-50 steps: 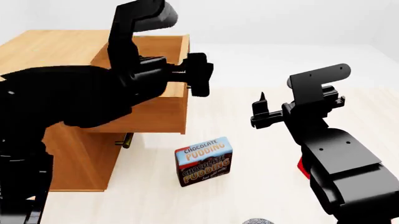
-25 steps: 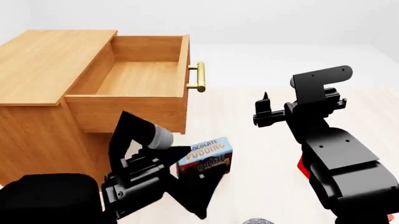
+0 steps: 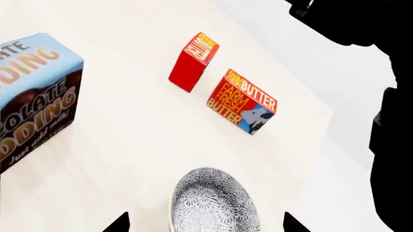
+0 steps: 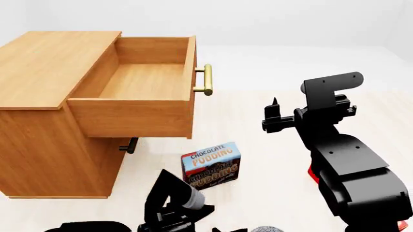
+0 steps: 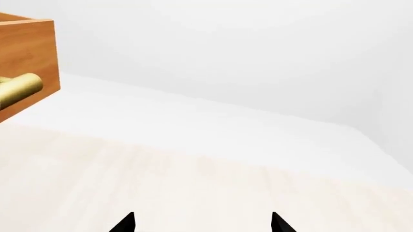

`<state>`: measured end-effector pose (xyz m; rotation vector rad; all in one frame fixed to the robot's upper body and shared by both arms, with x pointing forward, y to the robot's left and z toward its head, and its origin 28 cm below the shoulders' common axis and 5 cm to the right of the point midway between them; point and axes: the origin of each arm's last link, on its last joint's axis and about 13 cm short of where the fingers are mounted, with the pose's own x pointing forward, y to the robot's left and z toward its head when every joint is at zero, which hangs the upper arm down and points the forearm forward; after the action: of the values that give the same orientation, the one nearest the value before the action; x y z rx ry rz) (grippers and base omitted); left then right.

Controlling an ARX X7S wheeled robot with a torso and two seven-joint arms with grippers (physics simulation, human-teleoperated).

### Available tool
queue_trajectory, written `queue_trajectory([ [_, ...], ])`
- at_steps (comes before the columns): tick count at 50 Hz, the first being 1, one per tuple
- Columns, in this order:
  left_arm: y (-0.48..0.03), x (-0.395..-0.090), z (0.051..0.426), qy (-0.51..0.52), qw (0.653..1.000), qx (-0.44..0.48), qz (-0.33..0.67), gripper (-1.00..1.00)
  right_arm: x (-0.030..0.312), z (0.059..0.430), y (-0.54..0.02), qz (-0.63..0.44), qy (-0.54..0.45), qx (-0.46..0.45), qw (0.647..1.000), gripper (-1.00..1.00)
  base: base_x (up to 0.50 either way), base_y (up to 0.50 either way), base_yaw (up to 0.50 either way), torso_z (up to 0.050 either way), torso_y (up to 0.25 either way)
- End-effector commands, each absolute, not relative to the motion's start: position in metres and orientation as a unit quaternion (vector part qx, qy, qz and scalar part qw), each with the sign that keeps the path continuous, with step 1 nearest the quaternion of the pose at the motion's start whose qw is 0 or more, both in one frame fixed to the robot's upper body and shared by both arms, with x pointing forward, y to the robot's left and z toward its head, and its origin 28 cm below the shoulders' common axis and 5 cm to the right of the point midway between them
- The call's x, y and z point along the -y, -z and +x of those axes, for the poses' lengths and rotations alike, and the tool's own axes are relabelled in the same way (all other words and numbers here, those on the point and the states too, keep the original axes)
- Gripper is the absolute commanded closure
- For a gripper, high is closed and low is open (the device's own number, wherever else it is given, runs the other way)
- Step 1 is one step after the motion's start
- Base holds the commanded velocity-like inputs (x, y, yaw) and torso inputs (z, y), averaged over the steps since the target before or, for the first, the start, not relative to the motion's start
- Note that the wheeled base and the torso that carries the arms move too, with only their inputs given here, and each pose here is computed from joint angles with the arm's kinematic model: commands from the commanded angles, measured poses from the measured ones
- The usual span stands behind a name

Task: Put the bowl in the top drawer of the cabinet.

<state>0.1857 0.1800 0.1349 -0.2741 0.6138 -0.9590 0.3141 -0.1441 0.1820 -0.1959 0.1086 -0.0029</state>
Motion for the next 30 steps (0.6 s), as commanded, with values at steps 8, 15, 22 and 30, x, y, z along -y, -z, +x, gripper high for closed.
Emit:
queue_trajectory([
  [8,-0.109,-0.167,0.181,0.462,0.811,-0.339,-0.122,-1.00,0.142,0.316,-0.181,-0.096,-0.004,-0.055,0.994,-1.00,0.00,0.00,0.00,0.000,0.000],
  [15,-0.105,-0.159,0.187,0.457,0.807,-0.354,-0.120,-1.00,0.142,0.316,-0.180,-0.096,-0.008,-0.055,0.994,-1.00,0.00,0.00,0.00,0.000,0.000],
  [22,-0.105,-0.149,0.191,0.454,0.806,-0.363,-0.109,-1.00,0.142,0.316,-0.179,-0.094,-0.009,-0.055,0.994,-1.00,0.00,0.00,0.00,0.000,0.000],
  [30,-0.100,-0.141,0.201,0.441,0.806,-0.381,-0.101,-1.00,0.142,0.316,-0.177,-0.093,-0.011,-0.056,0.994,-1.00,0.00,0.00,0.00,0.000,0.000],
])
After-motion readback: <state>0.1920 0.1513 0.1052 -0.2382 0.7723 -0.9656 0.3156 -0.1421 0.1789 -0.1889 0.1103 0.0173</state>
